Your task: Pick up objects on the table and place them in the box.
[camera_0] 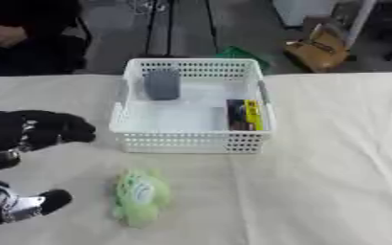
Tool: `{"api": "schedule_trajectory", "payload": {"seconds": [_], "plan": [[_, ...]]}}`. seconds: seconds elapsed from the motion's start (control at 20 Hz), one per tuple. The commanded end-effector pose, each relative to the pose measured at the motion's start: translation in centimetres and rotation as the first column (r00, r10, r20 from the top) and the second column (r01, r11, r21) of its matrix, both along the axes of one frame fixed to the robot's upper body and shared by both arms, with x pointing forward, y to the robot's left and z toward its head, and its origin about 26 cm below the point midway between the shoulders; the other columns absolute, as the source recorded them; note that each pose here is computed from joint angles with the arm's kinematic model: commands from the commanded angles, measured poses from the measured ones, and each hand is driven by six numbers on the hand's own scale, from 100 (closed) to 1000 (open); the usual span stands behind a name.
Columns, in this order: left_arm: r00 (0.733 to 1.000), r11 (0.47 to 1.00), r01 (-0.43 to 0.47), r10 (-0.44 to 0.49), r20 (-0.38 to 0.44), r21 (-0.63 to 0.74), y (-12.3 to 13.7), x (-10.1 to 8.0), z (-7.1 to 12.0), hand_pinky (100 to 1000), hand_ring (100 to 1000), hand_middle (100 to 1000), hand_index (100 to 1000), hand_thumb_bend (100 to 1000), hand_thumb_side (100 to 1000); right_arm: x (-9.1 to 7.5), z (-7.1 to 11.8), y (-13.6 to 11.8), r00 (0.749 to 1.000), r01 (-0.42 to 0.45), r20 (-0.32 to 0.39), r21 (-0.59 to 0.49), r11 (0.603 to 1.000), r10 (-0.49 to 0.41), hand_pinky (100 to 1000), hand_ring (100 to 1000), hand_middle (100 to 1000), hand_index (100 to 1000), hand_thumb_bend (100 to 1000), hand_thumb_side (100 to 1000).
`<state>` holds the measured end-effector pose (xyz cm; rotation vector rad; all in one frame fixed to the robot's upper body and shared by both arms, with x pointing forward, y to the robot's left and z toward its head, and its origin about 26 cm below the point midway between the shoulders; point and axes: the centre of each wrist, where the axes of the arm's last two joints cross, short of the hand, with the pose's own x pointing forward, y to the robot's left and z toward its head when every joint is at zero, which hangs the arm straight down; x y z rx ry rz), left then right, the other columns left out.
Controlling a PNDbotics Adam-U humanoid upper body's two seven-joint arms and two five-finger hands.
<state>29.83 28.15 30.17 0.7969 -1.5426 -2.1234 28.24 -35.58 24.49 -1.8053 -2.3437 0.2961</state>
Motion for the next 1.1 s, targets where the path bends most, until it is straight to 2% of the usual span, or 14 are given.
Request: {"api": "schedule_trajectory", "payload": {"seconds": [0.05, 0.25, 0.45, 0.85, 1.05, 1.1], "plan": [[1.000, 0.993, -0.004, 0.002, 0.022, 0.121, -0.5, -0.4, 1.5, 955, 999, 941, 1000, 435, 971, -0.3, 1.2, 0.1, 1.000, -0.012, 0.022, -0.031, 0.999, 0.012, 793, 877, 864, 863, 100, 1000], [0.998, 0.986, 0.047, -0.054, 0.037, 0.158, -1.5, -0.3, 1.7, 926, 981, 915, 1000, 484, 992, -0.3, 1.2, 0.2, 1.000, -0.020, 0.018, -0.029, 0.999, 0.020, 794, 878, 864, 861, 100, 1000], [0.998, 0.989, 0.067, -0.069, 0.011, 0.132, -2.4, -0.2, 1.0, 880, 944, 885, 1000, 513, 1000, -0.2, 1.2, 0.3, 0.999, -0.028, 0.015, -0.026, 0.999, 0.029, 794, 878, 863, 860, 100, 1000], [0.999, 0.995, 0.048, -0.050, 0.019, 0.087, -4.0, -0.1, 0.4, 872, 942, 891, 1000, 495, 985, -0.1, 1.1, 0.5, 0.999, -0.045, 0.008, -0.020, 0.999, 0.045, 795, 878, 862, 857, 100, 1000], [0.999, 0.998, 0.040, -0.041, 0.016, 0.055, -4.7, 0.3, 0.3, 868, 940, 888, 1000, 459, 1000, -0.1, 1.0, 0.6, 0.999, -0.051, 0.005, -0.016, 0.999, 0.051, 796, 879, 862, 856, 100, 1000], [1.000, 0.999, 0.024, -0.024, 0.004, 0.029, -4.7, 0.7, 0.2, 864, 936, 881, 1000, 415, 1000, -0.1, 1.0, 0.6, 0.999, -0.053, 0.005, -0.015, 0.998, 0.053, 796, 878, 862, 855, 100, 1000]]}}
